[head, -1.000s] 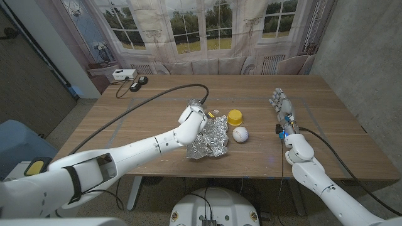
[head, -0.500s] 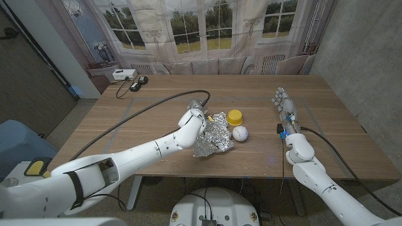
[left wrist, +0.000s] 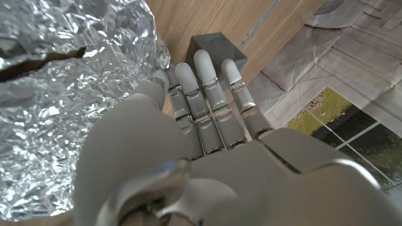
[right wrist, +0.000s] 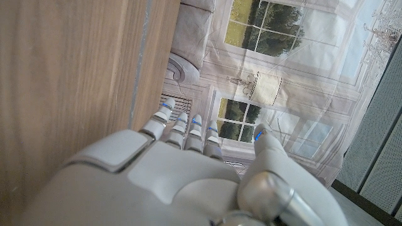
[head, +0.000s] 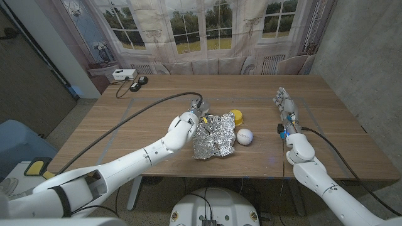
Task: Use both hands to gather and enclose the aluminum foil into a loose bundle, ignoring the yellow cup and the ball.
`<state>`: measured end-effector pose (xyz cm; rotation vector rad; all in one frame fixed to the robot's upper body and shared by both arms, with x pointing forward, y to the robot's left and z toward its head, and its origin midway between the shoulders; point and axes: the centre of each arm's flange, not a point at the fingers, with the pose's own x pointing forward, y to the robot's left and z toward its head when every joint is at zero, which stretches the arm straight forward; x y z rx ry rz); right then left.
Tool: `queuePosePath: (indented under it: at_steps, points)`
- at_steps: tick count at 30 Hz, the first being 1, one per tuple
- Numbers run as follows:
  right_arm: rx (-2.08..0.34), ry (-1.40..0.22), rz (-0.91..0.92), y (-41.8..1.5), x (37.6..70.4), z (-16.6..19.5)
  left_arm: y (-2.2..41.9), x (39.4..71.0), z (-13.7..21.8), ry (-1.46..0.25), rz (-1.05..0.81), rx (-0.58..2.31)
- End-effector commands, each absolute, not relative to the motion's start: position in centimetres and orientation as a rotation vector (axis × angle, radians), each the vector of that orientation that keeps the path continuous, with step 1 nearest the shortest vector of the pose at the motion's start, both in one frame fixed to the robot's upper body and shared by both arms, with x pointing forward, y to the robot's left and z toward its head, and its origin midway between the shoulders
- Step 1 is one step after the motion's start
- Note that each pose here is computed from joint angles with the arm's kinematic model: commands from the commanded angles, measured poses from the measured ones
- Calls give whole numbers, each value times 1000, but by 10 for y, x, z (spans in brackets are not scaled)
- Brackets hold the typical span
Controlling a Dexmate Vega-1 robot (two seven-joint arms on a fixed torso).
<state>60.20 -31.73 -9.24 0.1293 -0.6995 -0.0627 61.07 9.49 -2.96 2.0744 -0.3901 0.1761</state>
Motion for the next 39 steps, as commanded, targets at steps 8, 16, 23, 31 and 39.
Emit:
queuePosePath:
  at_steps: [8, 16, 23, 31, 39]
  points:
    - [139, -726, -55, -321, 596, -87, 97, 563, 26, -812, 377, 1725]
    - [141, -734, -49, -323, 594, -85, 103, 563, 38, -643, 250, 1745]
    - [141, -740, -49, -325, 594, -84, 98, 575, 37, -449, 161, 1850]
    - [142, -740, -56, -326, 595, -85, 97, 596, 40, -332, -106, 1766]
    - [143, -742, -65, -329, 594, -86, 92, 614, 49, -259, -162, 1772]
